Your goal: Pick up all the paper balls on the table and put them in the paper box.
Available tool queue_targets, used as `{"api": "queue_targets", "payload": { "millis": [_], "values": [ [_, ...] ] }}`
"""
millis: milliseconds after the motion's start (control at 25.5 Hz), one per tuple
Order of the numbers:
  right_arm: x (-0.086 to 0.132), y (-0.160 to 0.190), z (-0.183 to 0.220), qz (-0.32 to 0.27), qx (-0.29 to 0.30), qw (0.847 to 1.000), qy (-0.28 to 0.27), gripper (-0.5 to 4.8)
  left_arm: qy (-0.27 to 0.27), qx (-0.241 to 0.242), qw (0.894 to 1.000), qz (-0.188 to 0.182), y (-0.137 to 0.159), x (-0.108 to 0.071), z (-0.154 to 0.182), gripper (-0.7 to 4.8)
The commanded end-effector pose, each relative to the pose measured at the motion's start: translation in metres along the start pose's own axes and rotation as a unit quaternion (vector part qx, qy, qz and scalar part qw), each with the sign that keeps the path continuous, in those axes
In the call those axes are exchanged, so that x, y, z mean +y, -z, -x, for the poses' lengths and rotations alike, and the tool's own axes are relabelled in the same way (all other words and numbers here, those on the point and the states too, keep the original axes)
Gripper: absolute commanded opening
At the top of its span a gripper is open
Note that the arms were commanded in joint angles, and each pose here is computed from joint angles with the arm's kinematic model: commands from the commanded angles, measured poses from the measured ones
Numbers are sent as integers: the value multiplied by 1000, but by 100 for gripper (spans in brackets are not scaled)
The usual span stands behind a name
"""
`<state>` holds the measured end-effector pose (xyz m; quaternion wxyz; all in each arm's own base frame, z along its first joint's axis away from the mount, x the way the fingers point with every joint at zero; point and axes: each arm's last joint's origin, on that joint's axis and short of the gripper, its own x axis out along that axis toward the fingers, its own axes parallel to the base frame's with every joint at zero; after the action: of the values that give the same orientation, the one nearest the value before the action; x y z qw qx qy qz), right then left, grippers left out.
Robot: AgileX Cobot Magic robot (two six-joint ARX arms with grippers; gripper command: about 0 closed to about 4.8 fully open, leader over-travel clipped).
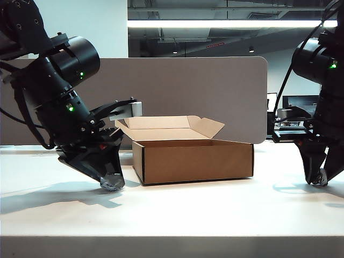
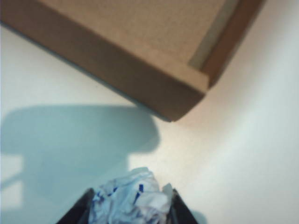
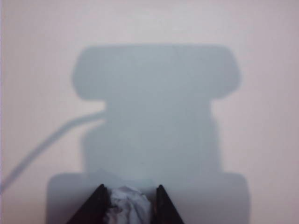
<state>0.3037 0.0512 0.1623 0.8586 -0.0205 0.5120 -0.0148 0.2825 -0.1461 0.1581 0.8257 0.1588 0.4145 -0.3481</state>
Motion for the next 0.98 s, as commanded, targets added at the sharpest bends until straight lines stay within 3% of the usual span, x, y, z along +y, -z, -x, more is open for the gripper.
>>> {"api": "queue_targets", "payload": {
  "millis": [39,157,353,510,746,982],
  "values": [
    [-1,3,2,9,16,1000,3,147,-4,-32,999,4,-10,-1,15,199],
    [0,-16,19,6,-13,1000,-11,147,-16,-78,997,-7,-27,-3,42,170],
    [1,-45,51,2,-48,998,-31,148,-26,-116,993,-16,-60,0,69,171],
    [1,-60,69,3,-47,998,-32,149,-28,-120,992,-17,-75,1,82,180],
    [1,-63,72,8,-51,998,-32,148,-28,-74,997,-9,-68,1,77,179],
    [24,-70,77,12,-94,989,-110,148,-15,-126,992,-15,-78,2,76,180]
  ]
}}
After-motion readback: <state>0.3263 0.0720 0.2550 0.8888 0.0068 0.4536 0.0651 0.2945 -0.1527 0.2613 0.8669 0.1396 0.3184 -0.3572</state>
